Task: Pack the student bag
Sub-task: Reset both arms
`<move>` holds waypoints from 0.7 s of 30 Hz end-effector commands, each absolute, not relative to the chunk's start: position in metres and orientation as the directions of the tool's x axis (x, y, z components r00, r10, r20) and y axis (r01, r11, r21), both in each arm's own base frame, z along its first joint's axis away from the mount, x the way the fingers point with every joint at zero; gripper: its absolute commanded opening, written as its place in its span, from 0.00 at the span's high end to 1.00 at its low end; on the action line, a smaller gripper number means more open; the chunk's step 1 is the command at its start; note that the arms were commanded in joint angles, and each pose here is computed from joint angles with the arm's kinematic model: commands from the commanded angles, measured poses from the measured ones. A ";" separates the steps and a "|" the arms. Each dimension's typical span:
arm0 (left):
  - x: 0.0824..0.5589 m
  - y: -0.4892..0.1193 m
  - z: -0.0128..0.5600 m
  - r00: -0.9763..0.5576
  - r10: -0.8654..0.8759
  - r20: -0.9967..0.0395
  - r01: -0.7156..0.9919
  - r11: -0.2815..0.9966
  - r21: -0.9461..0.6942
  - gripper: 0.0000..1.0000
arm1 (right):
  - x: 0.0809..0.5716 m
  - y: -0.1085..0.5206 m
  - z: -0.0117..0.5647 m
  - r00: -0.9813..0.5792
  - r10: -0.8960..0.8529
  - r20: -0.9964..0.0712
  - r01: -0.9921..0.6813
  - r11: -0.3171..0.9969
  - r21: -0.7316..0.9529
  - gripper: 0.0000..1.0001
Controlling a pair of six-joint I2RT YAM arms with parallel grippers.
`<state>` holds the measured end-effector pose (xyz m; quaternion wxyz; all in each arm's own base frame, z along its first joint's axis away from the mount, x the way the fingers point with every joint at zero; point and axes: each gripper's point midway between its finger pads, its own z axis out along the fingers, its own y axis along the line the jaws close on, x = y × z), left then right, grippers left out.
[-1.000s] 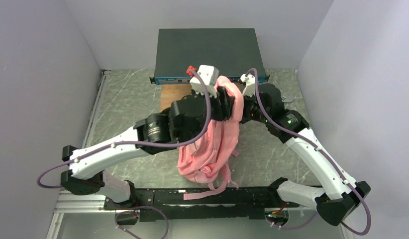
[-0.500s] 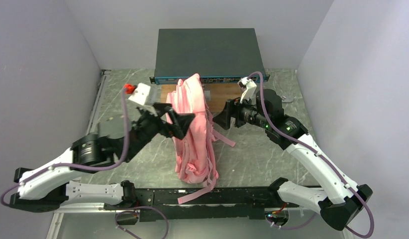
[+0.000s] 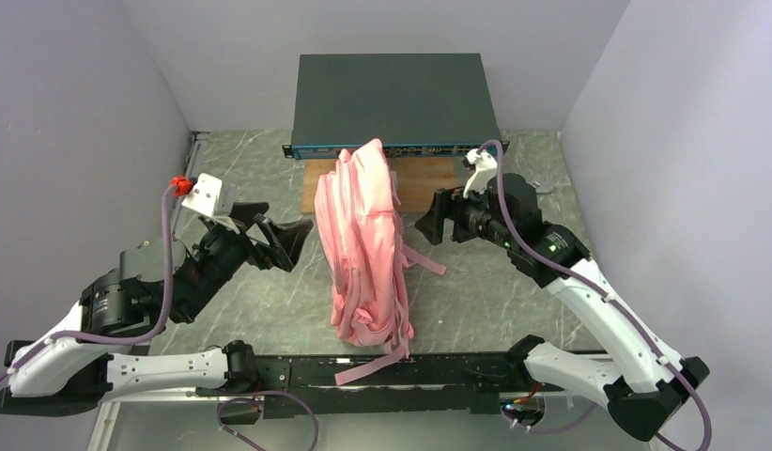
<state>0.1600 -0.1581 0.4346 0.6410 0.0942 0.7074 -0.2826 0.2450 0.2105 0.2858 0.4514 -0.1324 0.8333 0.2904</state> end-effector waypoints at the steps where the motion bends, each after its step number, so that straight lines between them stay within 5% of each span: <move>1: 0.166 -0.129 0.425 -0.128 -0.161 -0.979 0.418 0.886 -0.200 0.00 | 0.243 0.165 0.321 -0.453 0.090 -0.887 -0.365 0.889 0.276 0.07; 8: 0.169 -0.066 0.452 -0.009 -0.192 -0.981 0.295 0.937 -0.186 0.00 | 0.221 0.066 0.389 -0.205 0.210 -0.956 -0.055 0.973 0.225 0.00; 21: 0.167 -0.038 0.455 0.019 -0.194 -0.981 0.244 0.952 -0.183 0.00 | 0.164 -0.001 0.441 0.086 0.345 -0.935 0.001 0.938 0.346 0.00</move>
